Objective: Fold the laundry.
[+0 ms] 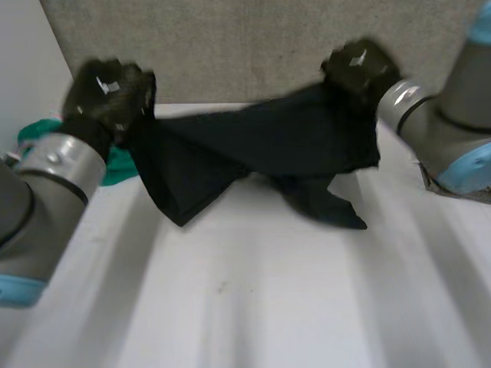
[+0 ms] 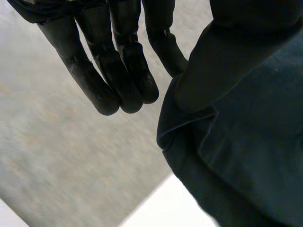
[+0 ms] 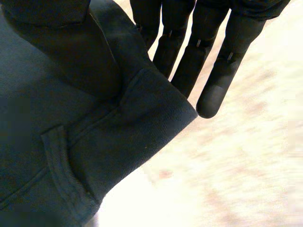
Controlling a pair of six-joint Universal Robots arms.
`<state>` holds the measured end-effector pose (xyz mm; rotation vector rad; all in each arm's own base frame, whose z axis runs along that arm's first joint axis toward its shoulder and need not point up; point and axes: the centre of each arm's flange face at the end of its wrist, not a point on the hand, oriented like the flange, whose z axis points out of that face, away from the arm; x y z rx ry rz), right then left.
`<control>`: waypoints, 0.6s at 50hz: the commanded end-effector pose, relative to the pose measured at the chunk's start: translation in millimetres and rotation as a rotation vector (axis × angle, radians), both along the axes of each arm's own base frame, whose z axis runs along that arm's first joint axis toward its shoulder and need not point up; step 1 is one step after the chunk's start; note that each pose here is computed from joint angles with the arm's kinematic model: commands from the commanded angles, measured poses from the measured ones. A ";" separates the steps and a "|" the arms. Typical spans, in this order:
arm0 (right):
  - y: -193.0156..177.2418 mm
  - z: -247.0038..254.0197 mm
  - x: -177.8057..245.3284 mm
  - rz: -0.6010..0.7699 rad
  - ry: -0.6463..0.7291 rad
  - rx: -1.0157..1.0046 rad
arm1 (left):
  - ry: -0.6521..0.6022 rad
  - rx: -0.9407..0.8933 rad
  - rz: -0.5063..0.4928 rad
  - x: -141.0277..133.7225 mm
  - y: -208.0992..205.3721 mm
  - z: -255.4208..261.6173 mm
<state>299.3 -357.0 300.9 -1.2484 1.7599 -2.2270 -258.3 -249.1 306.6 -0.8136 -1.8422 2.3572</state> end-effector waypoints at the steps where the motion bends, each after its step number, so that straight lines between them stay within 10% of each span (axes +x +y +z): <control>1: 34.3 84.3 -24.4 -0.051 -0.104 -0.183 | 0.103 -0.210 0.050 12.1 1.4 73.6; 10: 83.9 137.9 -38.2 -0.022 -0.154 -0.257 | 0.242 -0.438 0.069 31.1 9.7 157.1; 18: 90.5 121.3 -34.8 -0.003 -0.155 -0.139 | 0.204 -0.291 -0.015 16.6 -16.2 126.5; 30: 4.3 30.3 10.2 -0.144 -0.200 -0.118 | 0.098 -0.182 0.051 -15.0 -131.1 39.5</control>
